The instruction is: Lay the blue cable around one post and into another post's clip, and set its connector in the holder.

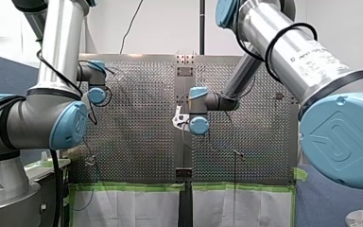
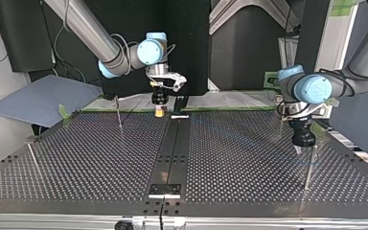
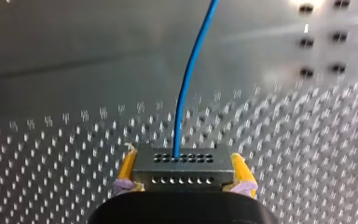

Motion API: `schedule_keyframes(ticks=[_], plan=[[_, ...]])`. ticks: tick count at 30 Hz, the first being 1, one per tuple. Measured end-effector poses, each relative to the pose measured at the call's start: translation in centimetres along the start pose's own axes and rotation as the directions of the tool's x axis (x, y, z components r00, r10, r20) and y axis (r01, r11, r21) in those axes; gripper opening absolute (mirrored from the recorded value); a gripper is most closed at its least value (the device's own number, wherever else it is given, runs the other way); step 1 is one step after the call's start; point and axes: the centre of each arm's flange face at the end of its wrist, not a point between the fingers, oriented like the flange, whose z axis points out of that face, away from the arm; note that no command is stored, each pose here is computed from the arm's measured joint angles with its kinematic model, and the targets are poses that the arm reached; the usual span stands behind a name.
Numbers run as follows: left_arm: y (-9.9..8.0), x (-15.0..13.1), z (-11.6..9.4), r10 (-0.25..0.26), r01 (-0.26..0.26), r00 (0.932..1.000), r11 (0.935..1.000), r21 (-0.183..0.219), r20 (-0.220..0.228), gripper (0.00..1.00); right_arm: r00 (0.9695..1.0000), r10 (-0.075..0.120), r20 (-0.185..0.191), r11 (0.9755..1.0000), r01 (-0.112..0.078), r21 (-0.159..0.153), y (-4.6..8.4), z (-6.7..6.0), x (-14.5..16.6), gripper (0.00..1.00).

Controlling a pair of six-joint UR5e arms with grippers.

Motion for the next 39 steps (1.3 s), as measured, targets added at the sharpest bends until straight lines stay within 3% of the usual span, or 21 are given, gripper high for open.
schedule_keyframes(ticks=[6, 13, 16, 19, 27, 33, 39], plan=[[0.0, 0.0, 0.0, 0.000, 0.000, 1.0000, 1.0000, 0.000, 0.000, 0.98, 0.9998, 0.014, -0.011, 0.9985, -0.015, -0.053, 2.9, -0.2, -1.0, 0.00], [-0.1, 0.1, -0.1, 0.000, 0.000, 1.0000, 1.0000, 0.001, -0.001, 0.98, 0.9979, 0.059, -0.028, 0.9923, -0.061, -0.107, 6.8, -0.3, -1.9, 0.00], [-0.2, 0.1, -0.1, 0.001, -0.001, 1.0000, 1.0000, 0.002, -0.002, 0.98, 0.9963, 0.080, -0.033, 0.9897, -0.083, -0.116, 8.5, -0.3, -2.3, 0.00], [-0.3, 0.2, -0.2, 0.001, -0.001, 1.0000, 1.0000, 0.003, -0.003, 0.98, 0.9956, 0.086, -0.037, 0.9878, -0.090, -0.127, 10.5, -0.4, -2.8, 0.00], [-0.5, 0.3, -0.3, 0.003, -0.003, 1.0000, 1.0000, 0.006, -0.005, 0.98, 0.9966, 0.065, -0.051, 0.9791, -0.073, -0.190, 15.5, -1.2, -3.8, 0.00], [-0.7, 0.4, -0.3, 0.007, -0.007, 1.0000, 0.9999, 0.007, -0.006, 0.98, 0.9975, 0.039, -0.058, 0.9687, -0.052, -0.243, 19.0, -2.0, -4.4, 0.00], [-0.7, 0.5, -0.4, 0.008, -0.008, 0.9999, 0.9999, 0.008, -0.006, 0.98, 0.9982, 0.001, -0.059, 0.9553, -0.019, -0.295, 21.9, -3.0, -4.9, 0.00]])
